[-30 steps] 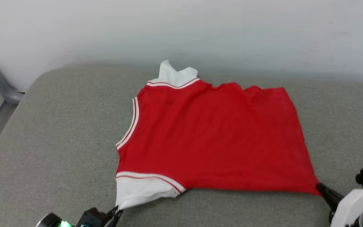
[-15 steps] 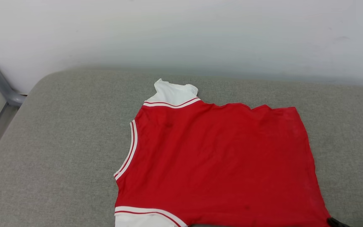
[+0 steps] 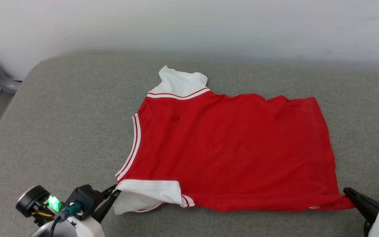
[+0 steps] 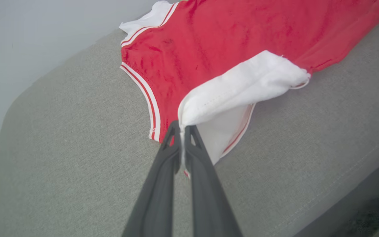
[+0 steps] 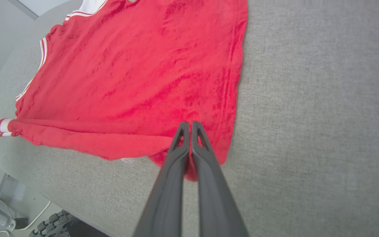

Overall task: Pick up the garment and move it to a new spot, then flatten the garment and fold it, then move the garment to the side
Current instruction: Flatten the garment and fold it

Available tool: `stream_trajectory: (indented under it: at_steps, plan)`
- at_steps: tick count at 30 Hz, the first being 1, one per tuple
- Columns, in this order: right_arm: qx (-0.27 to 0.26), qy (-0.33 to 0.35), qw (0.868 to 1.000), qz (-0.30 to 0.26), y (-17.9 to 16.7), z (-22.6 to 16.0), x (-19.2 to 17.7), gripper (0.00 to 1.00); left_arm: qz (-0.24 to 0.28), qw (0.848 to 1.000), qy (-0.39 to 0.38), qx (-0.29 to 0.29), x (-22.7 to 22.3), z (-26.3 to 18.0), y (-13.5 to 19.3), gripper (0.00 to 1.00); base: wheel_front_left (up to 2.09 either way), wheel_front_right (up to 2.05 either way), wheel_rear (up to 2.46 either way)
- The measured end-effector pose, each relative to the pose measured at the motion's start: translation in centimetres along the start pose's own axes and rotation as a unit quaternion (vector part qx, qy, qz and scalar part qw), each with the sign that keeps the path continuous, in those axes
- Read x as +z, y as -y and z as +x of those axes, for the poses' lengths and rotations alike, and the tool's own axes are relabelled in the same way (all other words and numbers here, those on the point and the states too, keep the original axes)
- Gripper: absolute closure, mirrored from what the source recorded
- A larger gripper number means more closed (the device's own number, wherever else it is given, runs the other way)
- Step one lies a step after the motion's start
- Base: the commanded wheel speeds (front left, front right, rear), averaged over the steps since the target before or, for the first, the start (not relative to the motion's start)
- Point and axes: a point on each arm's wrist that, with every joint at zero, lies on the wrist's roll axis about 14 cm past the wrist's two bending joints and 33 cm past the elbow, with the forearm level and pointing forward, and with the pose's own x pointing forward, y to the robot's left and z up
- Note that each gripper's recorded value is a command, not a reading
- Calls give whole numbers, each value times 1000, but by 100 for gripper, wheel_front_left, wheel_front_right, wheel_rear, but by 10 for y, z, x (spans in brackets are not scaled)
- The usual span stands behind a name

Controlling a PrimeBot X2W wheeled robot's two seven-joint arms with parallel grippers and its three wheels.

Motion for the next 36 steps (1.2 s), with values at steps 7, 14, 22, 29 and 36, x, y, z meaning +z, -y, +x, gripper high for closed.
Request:
stream_trajectory:
  at_steps: [7,14,22,29,36]
  plan:
    - [-8,4,1000,-12,4,21,17,100,19,1000,-5,-7,6,32,-18,100,0,0,0]
    - [-18,-7,1000,-10,13,45,20,100,26,999,-30,-15,-3,63,-31,100,0,0,0]
    - [-23,-32,999,-18,19,70,12,100,14,998,-55,-16,-19,95,-43,100,0,0,0]
    - [-29,-34,998,-34,25,85,13,100,15,995,-91,-31,-41,112,-41,100,0,0,0]
    - [-35,-42,998,-44,28,91,9,0,2,994,-102,-26,-53,119,-40,9,0,0,0]
